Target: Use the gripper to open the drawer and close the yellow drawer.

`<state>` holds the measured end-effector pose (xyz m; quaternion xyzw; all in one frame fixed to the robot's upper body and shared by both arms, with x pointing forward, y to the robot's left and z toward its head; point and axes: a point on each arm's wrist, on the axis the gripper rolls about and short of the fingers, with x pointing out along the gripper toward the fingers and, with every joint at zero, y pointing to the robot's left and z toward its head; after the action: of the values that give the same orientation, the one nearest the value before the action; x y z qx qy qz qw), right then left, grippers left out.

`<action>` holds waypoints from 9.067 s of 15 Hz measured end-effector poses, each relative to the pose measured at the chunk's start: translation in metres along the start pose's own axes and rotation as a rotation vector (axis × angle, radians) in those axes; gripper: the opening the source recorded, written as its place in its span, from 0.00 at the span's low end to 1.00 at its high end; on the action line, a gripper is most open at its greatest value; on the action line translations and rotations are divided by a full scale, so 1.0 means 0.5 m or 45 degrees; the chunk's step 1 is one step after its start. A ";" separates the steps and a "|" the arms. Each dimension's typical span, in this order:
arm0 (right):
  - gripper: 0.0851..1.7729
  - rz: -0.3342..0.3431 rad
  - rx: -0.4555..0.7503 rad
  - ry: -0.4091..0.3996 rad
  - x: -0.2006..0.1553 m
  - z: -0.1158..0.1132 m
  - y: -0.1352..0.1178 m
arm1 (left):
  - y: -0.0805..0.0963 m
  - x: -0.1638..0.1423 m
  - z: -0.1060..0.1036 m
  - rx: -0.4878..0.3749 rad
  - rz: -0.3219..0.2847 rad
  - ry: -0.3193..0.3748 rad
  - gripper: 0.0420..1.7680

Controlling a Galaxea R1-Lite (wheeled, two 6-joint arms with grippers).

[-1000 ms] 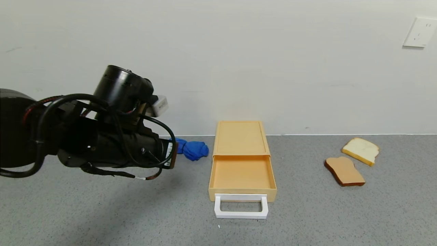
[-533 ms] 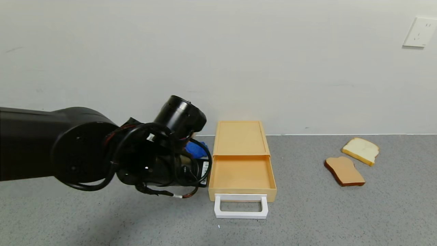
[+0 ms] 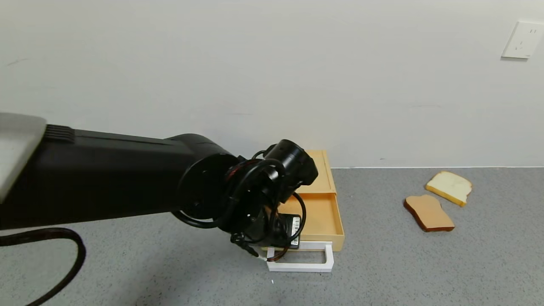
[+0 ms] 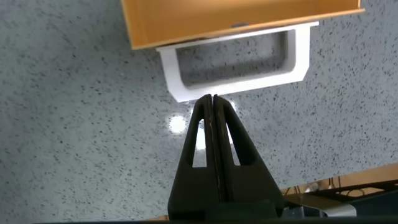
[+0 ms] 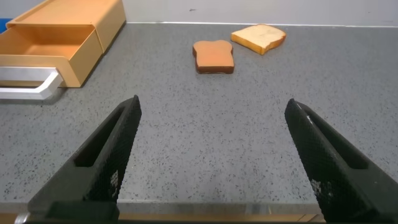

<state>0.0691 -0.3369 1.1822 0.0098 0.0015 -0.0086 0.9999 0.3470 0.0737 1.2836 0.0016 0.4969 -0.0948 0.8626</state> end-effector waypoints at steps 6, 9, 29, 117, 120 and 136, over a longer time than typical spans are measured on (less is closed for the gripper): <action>0.96 0.001 0.001 0.000 0.000 0.000 0.000 | -0.060 0.063 0.001 0.006 -0.066 0.118 0.04; 0.96 0.001 0.000 0.000 0.000 0.000 0.000 | -0.073 0.090 0.009 -0.034 -0.053 0.148 0.04; 0.96 0.000 0.001 0.000 0.000 0.000 0.000 | -0.089 0.174 0.047 -0.114 -0.023 0.125 0.04; 0.96 0.001 0.000 0.000 0.000 0.000 0.000 | 0.334 -0.187 -0.046 0.343 -0.100 -0.858 0.90; 0.96 0.001 0.001 -0.001 0.000 0.000 0.000 | 0.351 -0.223 -0.093 0.309 0.017 -0.796 0.93; 0.96 0.001 0.001 -0.001 0.000 0.000 0.000 | 0.432 -0.441 -0.381 -0.083 0.635 -1.078 0.96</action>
<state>0.0691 -0.3369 1.1822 0.0100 0.0013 -0.0084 0.9999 0.1115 0.3399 1.3565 0.0548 0.0897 0.1379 0.9848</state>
